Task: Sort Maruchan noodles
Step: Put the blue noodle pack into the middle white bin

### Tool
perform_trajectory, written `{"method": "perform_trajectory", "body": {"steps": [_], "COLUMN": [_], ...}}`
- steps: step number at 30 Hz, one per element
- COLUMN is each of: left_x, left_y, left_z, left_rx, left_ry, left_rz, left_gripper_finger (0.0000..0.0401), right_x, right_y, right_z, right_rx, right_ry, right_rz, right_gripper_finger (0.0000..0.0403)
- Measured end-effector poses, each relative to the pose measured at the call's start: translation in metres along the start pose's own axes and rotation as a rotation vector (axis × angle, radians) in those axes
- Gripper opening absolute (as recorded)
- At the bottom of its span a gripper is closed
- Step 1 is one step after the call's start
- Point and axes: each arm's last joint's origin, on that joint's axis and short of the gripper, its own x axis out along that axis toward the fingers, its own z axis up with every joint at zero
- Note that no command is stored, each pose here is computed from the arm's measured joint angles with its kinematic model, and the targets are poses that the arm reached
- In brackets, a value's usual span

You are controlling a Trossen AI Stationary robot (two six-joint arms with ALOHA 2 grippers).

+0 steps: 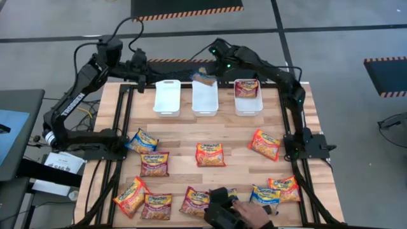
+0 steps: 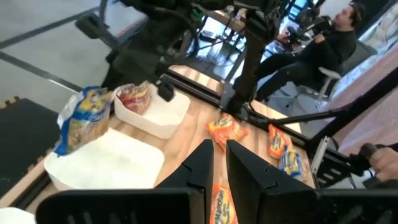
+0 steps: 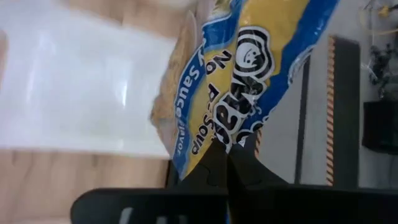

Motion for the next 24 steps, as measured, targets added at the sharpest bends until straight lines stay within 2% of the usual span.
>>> {"method": "perform_trajectory", "body": {"steps": [6, 17, 22, 24], "left_x": [0.000, 0.001, 0.001, 0.001], "left_y": [-0.002, -0.002, -0.002, -0.002], "left_z": [-0.002, -0.002, -0.002, -0.002], "left_rx": [-0.010, -0.010, 0.004, 0.005], "left_ry": [0.017, 0.019, 0.020, 0.020], "left_rz": [-0.004, -0.009, -0.010, -0.010], "left_gripper_finger": [0.0029, 0.0029, 0.0029, 0.0029], "right_x": [0.026, 0.024, 0.048, 0.058], "right_y": [0.009, 0.022, 0.034, 0.036], "right_z": [0.003, 0.021, 0.021, 0.020], "right_rx": [-0.105, -0.273, -0.334, -0.351], "right_ry": [0.133, 0.116, 0.193, 0.249], "right_rz": [-0.022, -0.041, 0.015, -0.002], "right_gripper_finger": [0.0005, 0.0006, 0.0006, 0.0007]}}
